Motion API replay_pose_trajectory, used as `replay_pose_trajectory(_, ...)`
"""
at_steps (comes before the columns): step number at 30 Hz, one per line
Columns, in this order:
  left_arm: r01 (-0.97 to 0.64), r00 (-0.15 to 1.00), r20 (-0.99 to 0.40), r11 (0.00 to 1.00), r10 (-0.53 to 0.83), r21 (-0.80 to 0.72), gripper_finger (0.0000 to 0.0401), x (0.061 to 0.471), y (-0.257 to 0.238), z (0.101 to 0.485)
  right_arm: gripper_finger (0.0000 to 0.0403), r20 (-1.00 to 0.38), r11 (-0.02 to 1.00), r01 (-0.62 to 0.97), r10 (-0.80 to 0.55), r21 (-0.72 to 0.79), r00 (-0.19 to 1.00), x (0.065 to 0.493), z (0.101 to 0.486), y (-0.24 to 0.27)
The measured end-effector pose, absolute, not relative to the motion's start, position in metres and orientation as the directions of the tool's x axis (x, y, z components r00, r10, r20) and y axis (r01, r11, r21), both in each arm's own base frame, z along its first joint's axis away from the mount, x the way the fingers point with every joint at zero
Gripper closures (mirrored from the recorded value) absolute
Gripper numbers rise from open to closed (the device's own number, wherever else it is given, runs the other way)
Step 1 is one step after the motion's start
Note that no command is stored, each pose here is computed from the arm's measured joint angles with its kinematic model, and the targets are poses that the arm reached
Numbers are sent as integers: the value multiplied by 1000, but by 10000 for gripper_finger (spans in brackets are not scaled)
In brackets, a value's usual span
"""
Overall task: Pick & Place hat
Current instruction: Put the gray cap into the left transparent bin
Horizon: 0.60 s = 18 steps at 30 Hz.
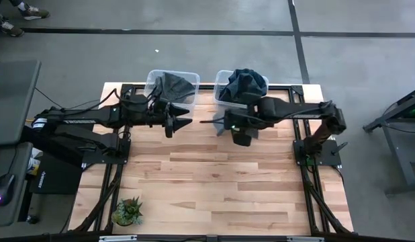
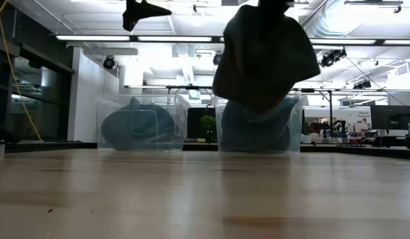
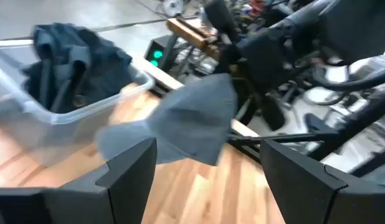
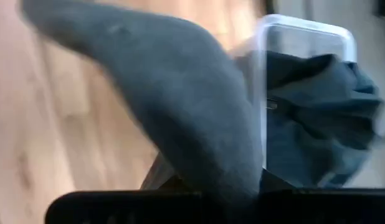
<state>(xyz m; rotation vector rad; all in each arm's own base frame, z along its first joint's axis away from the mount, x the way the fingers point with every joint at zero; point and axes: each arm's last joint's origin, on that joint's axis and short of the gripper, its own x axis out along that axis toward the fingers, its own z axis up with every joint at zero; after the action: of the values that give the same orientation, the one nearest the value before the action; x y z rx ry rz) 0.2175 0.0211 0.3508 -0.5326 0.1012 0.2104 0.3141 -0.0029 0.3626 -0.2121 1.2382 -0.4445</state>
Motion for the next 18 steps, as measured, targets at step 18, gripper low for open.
replay_pose_trajectory(18, -175, 959, -230, 984, 164, -30, 119, 223, 21, 369, 398, -873, 909, 361, -339, -208, 350, 332, 388, -7)
